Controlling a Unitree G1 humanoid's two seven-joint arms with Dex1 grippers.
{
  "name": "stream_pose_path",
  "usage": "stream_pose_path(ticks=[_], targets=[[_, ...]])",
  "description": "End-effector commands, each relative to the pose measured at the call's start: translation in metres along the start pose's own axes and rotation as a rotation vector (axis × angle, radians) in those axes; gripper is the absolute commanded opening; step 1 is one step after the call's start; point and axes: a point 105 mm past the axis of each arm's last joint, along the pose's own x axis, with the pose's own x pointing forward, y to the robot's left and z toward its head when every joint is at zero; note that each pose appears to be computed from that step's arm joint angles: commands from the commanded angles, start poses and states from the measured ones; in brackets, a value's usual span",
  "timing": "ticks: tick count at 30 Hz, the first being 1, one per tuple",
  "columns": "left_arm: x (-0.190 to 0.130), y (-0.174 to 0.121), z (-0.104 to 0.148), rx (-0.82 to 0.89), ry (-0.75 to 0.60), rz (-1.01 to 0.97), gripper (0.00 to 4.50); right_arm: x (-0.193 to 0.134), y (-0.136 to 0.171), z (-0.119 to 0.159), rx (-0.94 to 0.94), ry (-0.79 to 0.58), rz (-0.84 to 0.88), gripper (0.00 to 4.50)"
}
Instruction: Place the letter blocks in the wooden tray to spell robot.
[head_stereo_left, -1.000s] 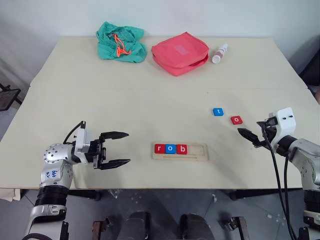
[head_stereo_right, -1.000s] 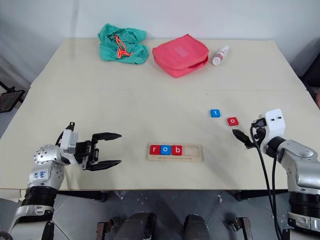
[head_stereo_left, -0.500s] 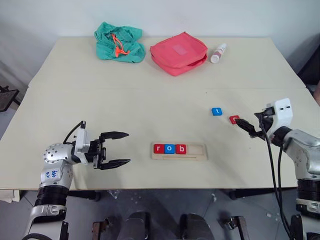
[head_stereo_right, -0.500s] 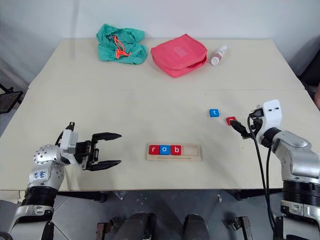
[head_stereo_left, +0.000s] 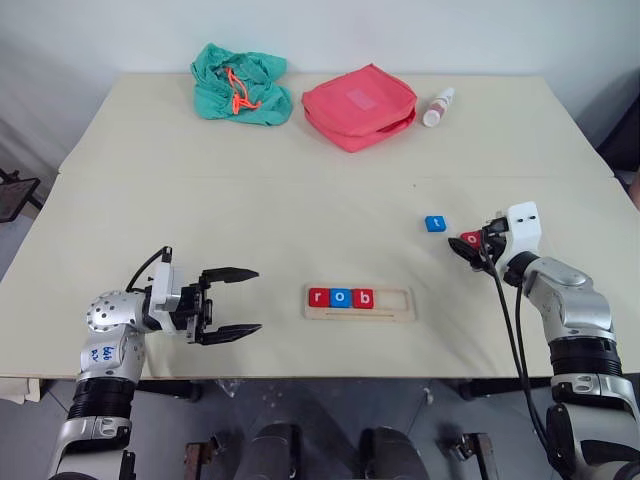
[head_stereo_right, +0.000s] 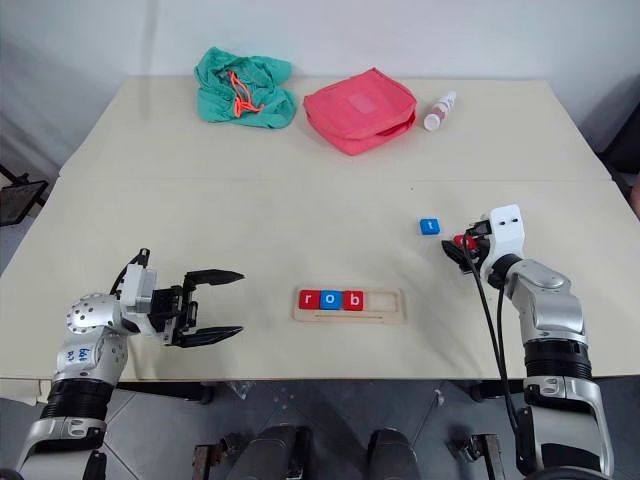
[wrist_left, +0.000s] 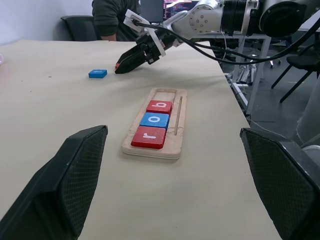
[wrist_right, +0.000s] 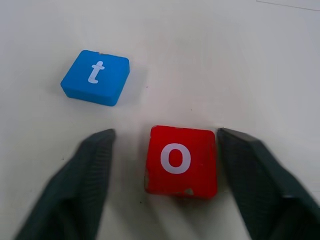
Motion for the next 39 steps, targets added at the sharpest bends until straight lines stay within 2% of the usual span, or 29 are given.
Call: stream_pose_path(ticks=[1, 3, 9, 13, 17, 22, 27, 33, 39], targets=[[-0.002, -0.002, 0.007, 0.043, -0.008, 0.008, 4.5, -0.005, -0.008, -0.004, -0.008, 0.003, -0.043, 2.16], [-0.002, -0.003, 0.006, 0.042, -0.007, 0.009, 4.5, -0.007, -0.008, -0.004, -0.002, -0.003, -0.053, 1.45], [-0.001, -0.003, 0.006, 0.038, -0.011, 0.0, 4.5, -0.017, 0.0, 0.013, 0.028, -0.078, -0.062, 1.47], [-0.001, -0.002, 0.005, 0.029, -0.013, -0.029, 4.5, -0.038, 0.012, 0.027, 0.07, -0.141, -0.116, 1.47], [-0.002, -0.001, 0.004, 0.024, -0.01, -0.043, 4.5, -0.052, 0.024, 0.023, 0.091, -0.119, -0.144, 1.47], [-0.002, 0.004, 0.004, 0.019, -0.006, -0.059, 4.5, -0.082, 0.058, 0.003, 0.112, -0.069, -0.164, 1.47], [0.0, 0.005, 0.004, 0.017, -0.007, -0.071, 4.5, -0.094, 0.072, -0.01, 0.12, -0.032, -0.167, 1.47], [0.0, 0.005, 0.006, 0.016, -0.007, -0.075, 4.5, -0.097, 0.073, -0.02, 0.146, -0.008, -0.182, 1.47], [0.0, 0.003, 0.006, 0.016, -0.011, -0.074, 4.5, -0.096, 0.073, -0.021, 0.14, -0.024, -0.171, 3.46]])
